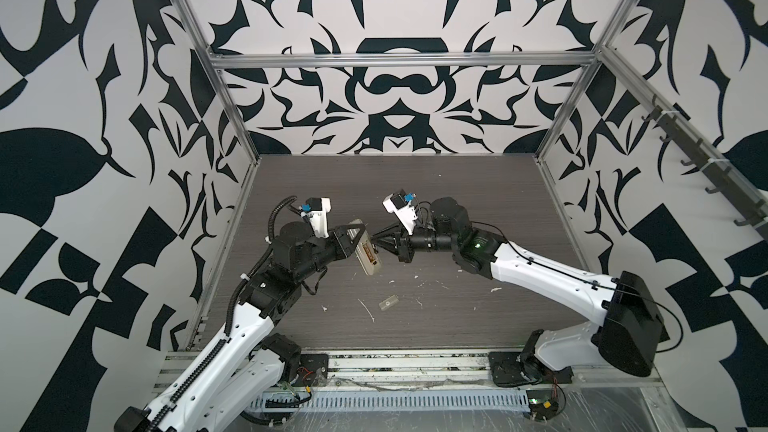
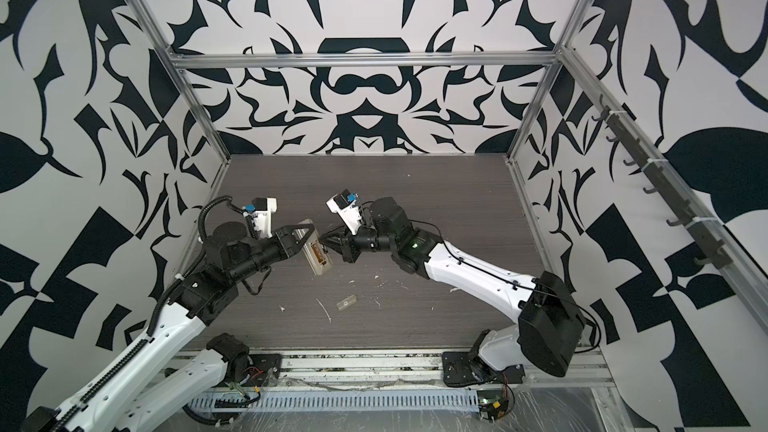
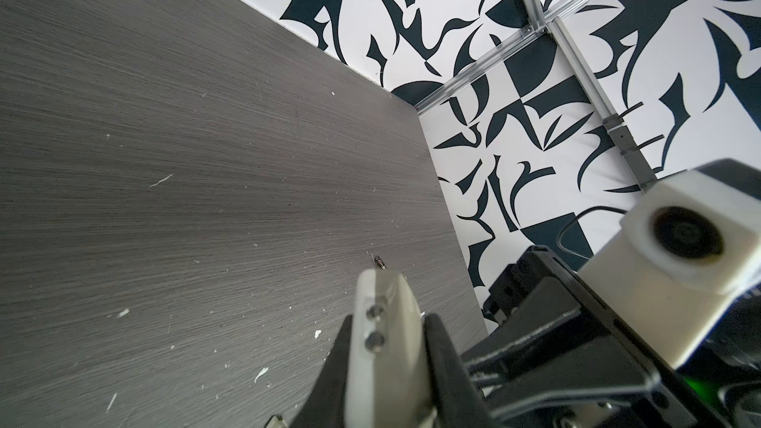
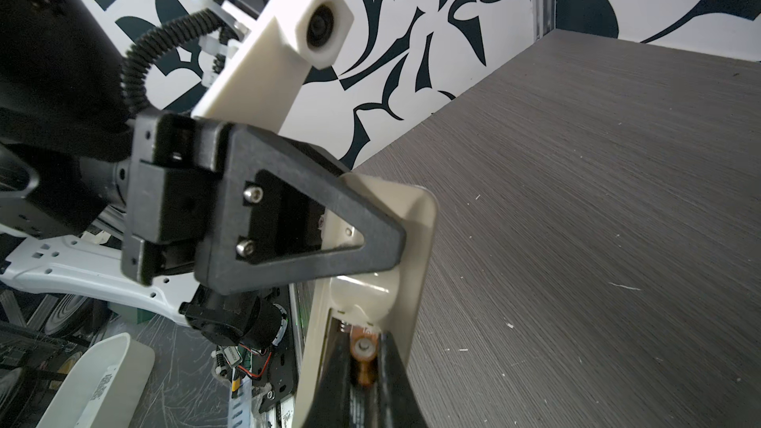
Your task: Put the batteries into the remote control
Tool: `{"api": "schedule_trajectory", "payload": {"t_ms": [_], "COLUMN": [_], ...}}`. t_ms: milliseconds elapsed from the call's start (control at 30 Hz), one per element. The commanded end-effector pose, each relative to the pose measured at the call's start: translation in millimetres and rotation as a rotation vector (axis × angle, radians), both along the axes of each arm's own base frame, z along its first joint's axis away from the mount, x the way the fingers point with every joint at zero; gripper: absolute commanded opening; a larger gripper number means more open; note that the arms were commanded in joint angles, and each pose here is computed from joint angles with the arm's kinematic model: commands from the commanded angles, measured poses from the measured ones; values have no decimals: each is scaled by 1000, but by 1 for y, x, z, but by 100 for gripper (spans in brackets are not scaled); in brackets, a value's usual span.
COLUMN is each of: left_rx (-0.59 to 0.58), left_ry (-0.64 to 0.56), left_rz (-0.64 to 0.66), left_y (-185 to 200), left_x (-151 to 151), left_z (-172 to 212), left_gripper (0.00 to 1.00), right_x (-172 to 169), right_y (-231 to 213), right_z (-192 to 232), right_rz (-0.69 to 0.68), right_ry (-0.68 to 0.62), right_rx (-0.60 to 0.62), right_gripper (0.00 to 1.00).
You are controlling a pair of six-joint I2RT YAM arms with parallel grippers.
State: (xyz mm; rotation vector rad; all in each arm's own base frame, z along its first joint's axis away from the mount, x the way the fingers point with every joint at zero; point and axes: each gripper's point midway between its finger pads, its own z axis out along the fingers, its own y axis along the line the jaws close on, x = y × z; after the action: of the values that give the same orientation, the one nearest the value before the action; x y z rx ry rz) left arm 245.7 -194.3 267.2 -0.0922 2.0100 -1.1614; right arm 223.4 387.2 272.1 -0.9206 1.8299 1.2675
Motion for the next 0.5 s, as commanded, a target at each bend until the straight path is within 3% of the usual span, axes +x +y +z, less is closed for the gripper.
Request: {"api": "schedule_trajectory", "payload": {"t_ms": [0, 467], "left_rx": [-42, -50], "left_ry": [-29, -33], "left_rz": [-11, -10], "left_y": [-3, -4], "left_x": [-1, 0], "left_z": [17, 19], "left_gripper": [0, 0], "right_x": [-1, -1], "right_y": [5, 10], "right_z": [36, 28], "right_rz": [16, 27], "right_ry": [-83, -69], "right_rx": [87, 81], "right_gripper": [0, 0]}}
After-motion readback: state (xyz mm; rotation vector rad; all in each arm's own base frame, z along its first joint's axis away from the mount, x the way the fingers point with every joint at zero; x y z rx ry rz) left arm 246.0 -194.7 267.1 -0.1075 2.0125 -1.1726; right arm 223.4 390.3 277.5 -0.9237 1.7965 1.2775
